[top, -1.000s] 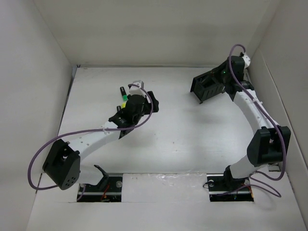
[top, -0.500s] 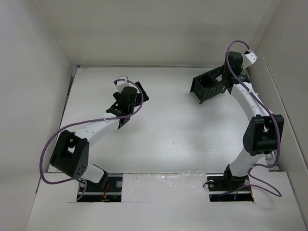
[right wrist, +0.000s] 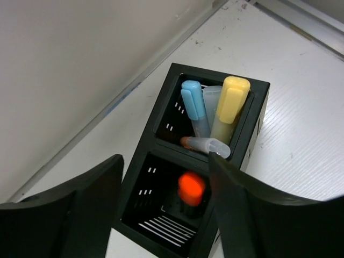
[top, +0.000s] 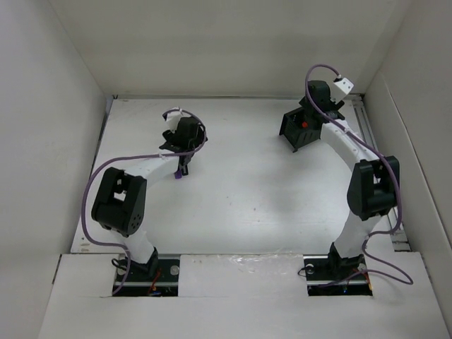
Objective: Sort the stationery into containers
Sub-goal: Place the pen in the storage box, then pick up the pen from the center of the board.
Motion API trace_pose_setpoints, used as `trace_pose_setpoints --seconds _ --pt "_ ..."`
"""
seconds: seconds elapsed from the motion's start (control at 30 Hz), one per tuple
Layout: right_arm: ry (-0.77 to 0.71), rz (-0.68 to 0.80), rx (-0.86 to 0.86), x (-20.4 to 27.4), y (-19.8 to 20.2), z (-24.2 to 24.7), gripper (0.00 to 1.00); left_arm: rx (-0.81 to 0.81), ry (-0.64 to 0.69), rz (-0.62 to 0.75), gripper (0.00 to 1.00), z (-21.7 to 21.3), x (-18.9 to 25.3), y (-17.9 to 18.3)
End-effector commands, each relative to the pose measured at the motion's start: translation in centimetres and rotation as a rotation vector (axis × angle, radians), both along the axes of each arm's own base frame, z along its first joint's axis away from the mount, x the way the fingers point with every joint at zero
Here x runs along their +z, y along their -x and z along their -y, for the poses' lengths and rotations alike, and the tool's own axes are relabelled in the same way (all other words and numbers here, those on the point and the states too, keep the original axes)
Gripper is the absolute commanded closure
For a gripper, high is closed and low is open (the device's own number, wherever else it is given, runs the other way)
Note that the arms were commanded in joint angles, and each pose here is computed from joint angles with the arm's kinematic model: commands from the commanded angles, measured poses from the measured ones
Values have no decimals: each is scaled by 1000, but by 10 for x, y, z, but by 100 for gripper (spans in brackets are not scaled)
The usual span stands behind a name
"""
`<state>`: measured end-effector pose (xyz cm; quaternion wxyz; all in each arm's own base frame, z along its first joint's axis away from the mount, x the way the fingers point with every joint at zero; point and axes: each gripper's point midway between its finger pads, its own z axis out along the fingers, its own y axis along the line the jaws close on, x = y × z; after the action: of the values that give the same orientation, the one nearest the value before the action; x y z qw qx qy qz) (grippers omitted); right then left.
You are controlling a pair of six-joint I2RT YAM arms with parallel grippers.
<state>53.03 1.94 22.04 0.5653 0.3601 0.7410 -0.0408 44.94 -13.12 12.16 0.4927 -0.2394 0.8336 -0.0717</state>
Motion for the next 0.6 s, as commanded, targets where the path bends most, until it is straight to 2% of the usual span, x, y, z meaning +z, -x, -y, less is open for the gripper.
trace_pose_setpoints --seconds 0.0,0.07,0.17,0.4,0.57 --pt "-2 90 -24 28 -3 -4 28 21 -35 2 31 -3 5 -8" --pt "-24 112 -2 39 2 -11 24 27 -62 -18 32 -5 0 -10" --pt "-48 127 36 46 8 -20 24 61 -103 -65 32 -15 -17 -12" --pt "-109 194 122 69 30 -51 24 77 -24 -90 35 -38 -32 -38" --pt "-120 195 195 66 41 -83 26 47 -76 -133 36 -41 -44 -50"
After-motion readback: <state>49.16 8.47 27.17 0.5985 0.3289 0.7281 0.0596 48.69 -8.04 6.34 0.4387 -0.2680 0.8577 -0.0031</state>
